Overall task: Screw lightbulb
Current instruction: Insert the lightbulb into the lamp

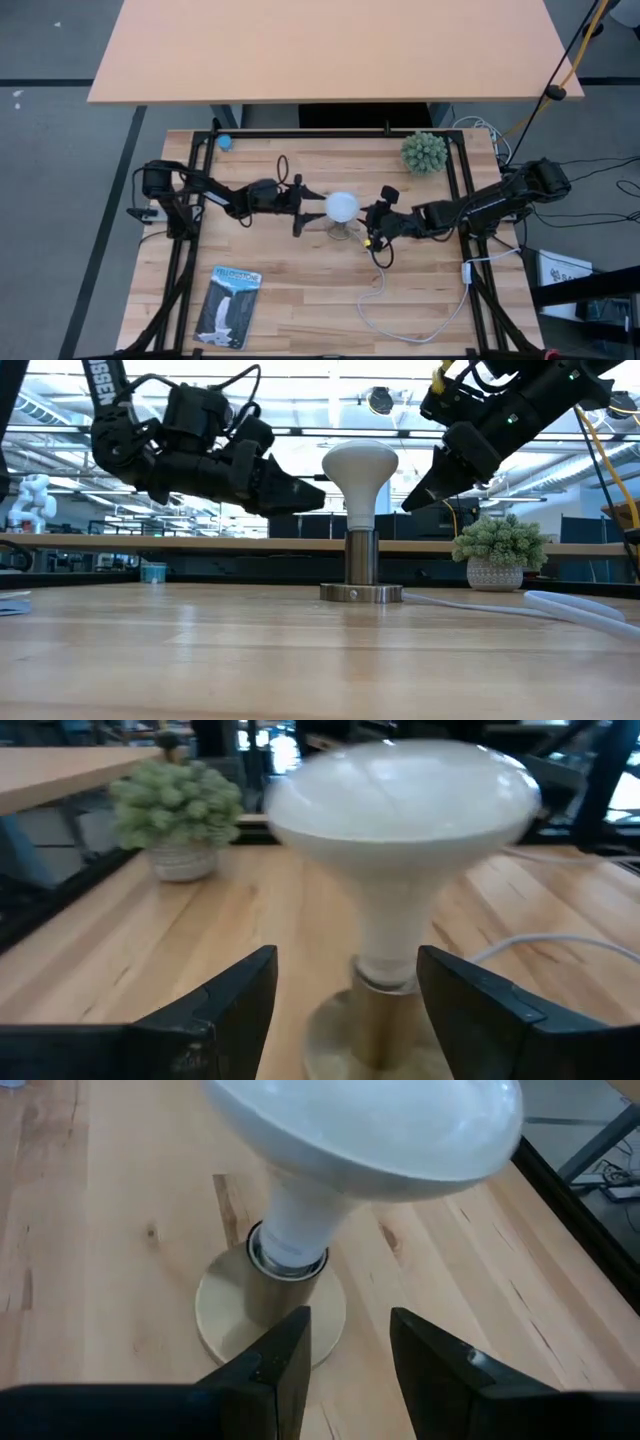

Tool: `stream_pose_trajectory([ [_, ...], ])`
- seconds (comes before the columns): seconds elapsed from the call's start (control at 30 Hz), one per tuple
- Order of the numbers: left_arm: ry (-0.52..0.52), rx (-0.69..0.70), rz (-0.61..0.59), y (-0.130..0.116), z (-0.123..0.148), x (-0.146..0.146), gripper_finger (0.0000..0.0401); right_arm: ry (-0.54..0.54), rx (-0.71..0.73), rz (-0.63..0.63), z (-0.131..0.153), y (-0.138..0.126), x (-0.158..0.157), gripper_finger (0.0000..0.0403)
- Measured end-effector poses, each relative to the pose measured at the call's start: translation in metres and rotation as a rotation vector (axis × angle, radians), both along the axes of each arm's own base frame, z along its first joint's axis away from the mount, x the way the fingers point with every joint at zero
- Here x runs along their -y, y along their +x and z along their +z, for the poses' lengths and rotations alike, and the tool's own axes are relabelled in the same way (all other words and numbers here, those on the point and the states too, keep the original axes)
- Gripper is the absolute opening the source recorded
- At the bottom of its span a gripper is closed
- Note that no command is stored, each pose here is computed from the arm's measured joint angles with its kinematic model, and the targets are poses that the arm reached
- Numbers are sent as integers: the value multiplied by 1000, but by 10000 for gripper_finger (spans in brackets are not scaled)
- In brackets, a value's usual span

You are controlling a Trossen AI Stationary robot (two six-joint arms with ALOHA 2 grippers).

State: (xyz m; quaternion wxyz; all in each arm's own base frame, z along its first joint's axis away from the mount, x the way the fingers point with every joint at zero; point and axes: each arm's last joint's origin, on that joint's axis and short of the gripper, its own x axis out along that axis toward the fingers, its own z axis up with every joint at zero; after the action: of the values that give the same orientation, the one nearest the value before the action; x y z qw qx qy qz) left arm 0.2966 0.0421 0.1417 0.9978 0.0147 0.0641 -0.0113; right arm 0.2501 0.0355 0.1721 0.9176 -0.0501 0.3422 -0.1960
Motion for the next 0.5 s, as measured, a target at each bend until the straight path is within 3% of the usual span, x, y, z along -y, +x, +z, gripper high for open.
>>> stream_pose_trajectory([
  [0.27, -84, 16, 42, 3, 5, -7, 245, 141, 11, -151, -5, -5, 4, 130],
  [0.5, -273, -31, -14, 2, 5, -26, 245, 225, -58, -91, -14, -15, -3, 123],
])
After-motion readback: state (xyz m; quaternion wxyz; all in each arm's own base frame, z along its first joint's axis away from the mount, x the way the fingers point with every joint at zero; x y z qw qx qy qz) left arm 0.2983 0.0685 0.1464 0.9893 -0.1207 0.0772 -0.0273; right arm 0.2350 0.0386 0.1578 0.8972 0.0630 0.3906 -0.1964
